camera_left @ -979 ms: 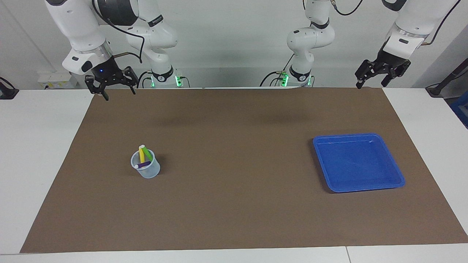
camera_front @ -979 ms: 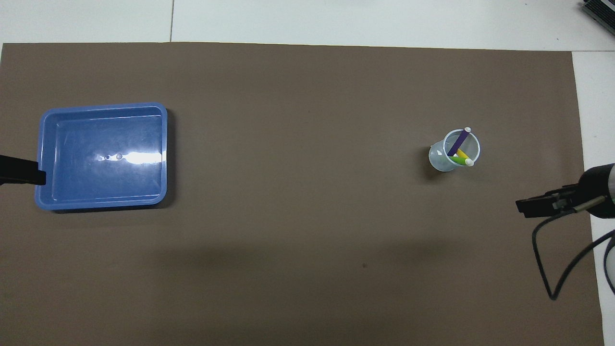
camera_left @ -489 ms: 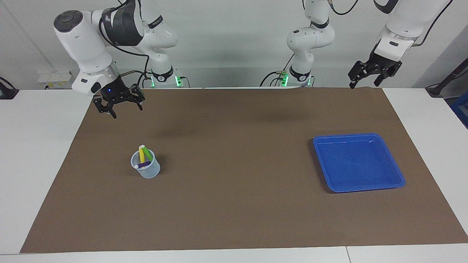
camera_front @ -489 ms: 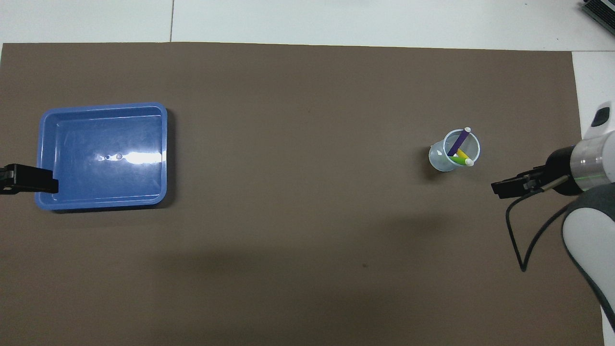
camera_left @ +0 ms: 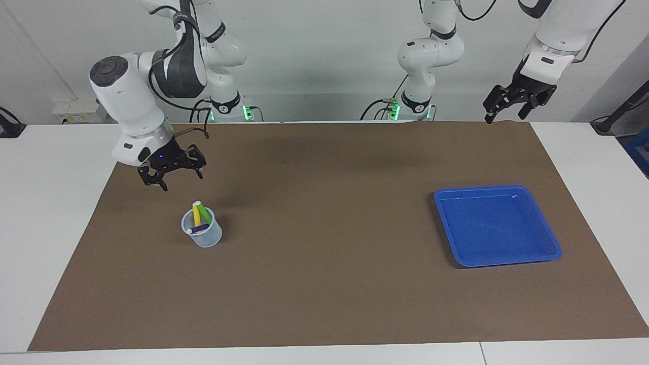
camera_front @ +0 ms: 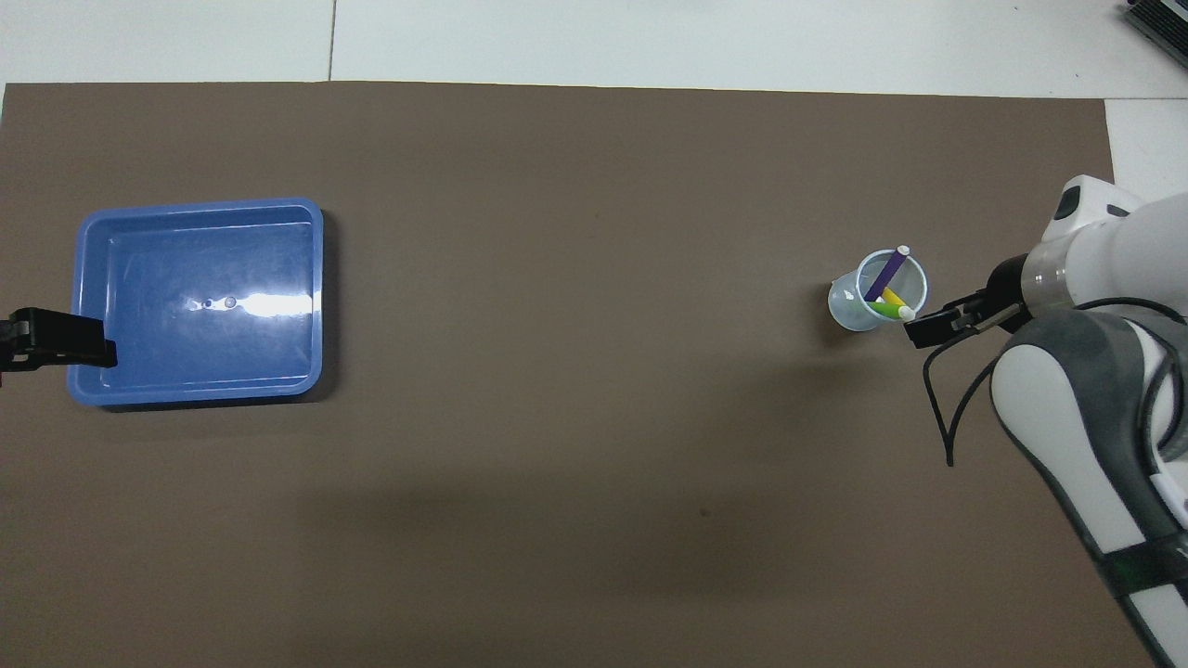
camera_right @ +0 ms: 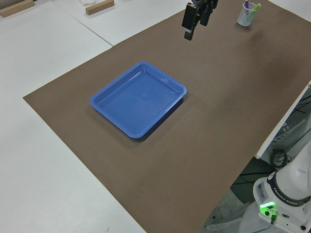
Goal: Right arm passes pens to left for tray arrangement
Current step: 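Reach the right gripper to the pen cup while the left gripper moves over the tray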
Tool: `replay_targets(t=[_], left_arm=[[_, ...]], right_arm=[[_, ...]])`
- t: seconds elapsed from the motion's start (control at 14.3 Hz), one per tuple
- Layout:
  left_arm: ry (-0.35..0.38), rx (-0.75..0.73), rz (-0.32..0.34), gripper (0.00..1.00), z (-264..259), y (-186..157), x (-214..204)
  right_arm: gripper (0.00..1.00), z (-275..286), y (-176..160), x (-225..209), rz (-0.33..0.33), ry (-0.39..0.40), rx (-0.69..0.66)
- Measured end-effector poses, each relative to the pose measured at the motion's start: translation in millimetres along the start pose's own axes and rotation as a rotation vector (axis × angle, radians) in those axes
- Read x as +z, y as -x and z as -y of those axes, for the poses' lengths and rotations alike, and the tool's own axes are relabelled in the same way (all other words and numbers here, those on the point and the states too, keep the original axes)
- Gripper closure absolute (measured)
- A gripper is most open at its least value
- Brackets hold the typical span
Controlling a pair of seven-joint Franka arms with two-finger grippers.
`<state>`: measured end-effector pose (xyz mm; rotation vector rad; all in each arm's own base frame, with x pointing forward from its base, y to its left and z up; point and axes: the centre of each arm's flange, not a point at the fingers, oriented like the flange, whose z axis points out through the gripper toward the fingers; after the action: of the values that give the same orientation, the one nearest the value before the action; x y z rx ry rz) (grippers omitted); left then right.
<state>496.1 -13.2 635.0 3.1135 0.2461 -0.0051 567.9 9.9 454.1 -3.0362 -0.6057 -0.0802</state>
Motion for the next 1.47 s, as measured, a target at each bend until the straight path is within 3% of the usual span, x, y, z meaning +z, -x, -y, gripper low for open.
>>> replay_targets(t=[0.35, 0.49, 1.47], left_arm=[[0.077, -0.213, 0.007, 0.0, -10, 0, 0], [0.095, -0.275, 0.011, 0.0, -18, 1, 1], [0.143, -0.57, 0.03, 0.0, -52, 14, 19]], right_arm=[[0.14, 5, -10, 24, 0.01, -0.002, -0.014], [0.3, 4, -11, 24, 0.003, 0.001, -0.014], [0.35, 14, -26, 45, -0.021, 0.018, -0.352]])
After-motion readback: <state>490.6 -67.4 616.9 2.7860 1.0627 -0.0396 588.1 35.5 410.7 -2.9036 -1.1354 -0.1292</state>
